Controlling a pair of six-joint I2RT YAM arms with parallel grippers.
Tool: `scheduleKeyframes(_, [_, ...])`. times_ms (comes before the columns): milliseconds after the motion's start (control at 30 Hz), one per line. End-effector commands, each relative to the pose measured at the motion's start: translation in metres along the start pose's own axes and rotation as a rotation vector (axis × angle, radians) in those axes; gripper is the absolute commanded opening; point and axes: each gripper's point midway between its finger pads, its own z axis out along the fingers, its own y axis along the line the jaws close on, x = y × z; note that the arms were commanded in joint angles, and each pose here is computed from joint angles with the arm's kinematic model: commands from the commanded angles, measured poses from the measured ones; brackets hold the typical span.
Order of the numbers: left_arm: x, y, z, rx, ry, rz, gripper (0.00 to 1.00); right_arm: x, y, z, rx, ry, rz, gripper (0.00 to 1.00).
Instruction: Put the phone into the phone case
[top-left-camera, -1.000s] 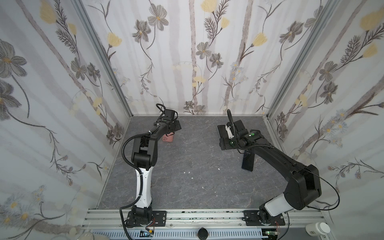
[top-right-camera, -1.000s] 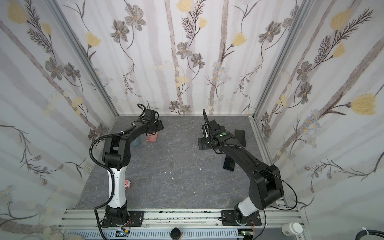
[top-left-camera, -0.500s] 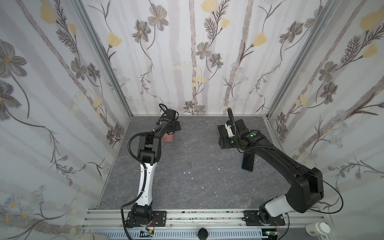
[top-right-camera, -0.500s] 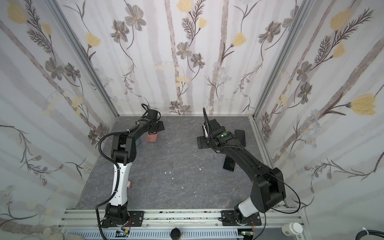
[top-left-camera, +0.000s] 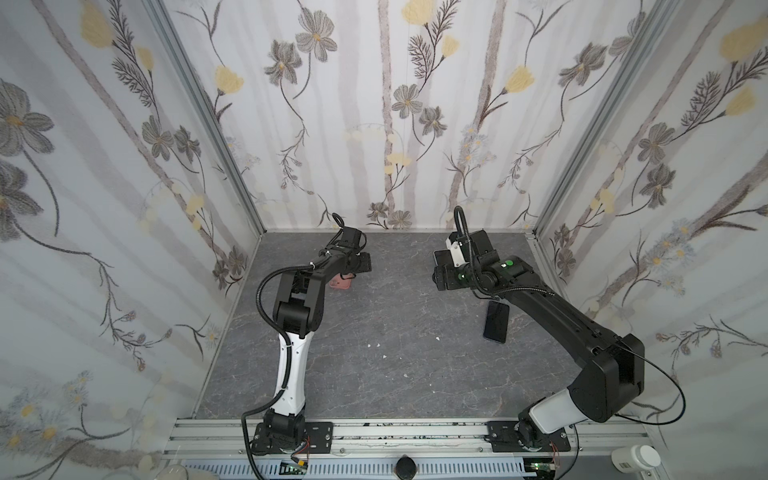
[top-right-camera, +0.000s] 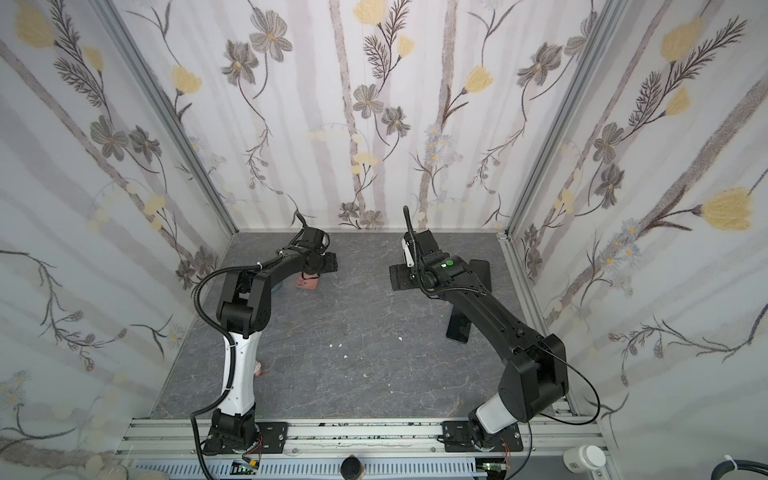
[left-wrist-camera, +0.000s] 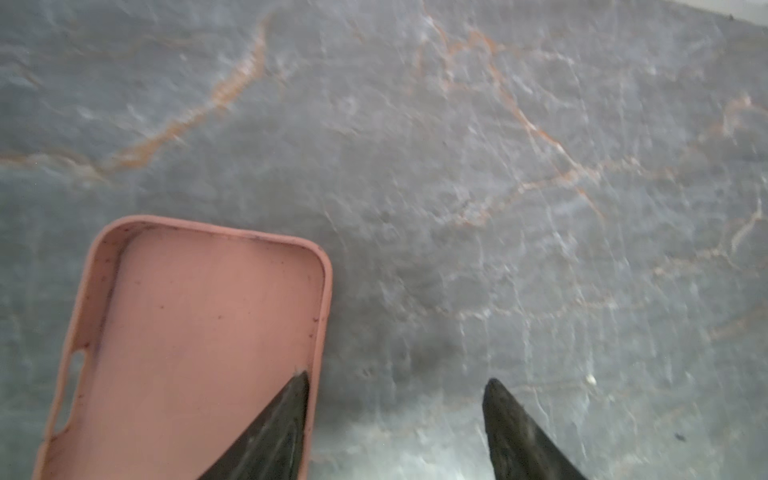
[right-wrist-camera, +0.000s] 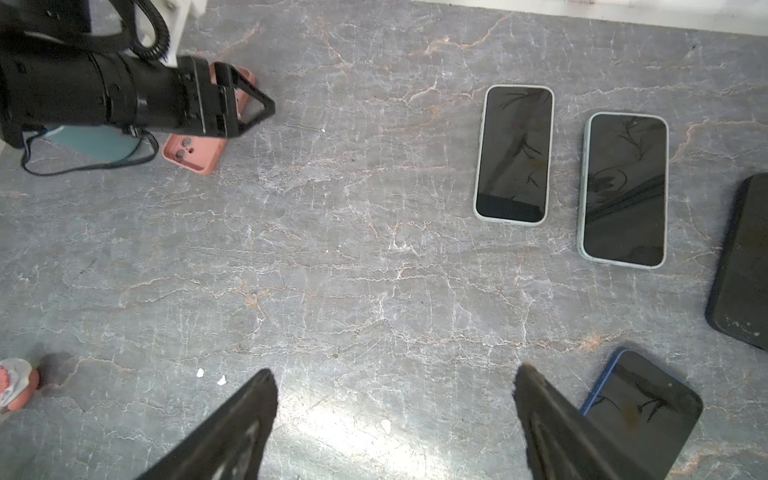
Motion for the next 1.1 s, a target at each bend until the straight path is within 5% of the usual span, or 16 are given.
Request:
scheduleKeyframes(0, [0.037,-0.019,-0.005,0.059,0.083,0.029,0.69,-0.004,0.003,-0.008,-0.007,-0.013,-0.015,0.89])
scheduleKeyframes(700, [0.199,-0.140,-0.086,0.321,0.166,0.314,0.68,0.008,-0.004,-0.035,0.001,-0.056,0.018,0.88])
scheduleKeyframes(1067, [0.246,-0.174,-0.124,0.483,0.203,0.506,0.64,0.020,-0.018,-0.041,0.058,-0.077,0.054,0.88])
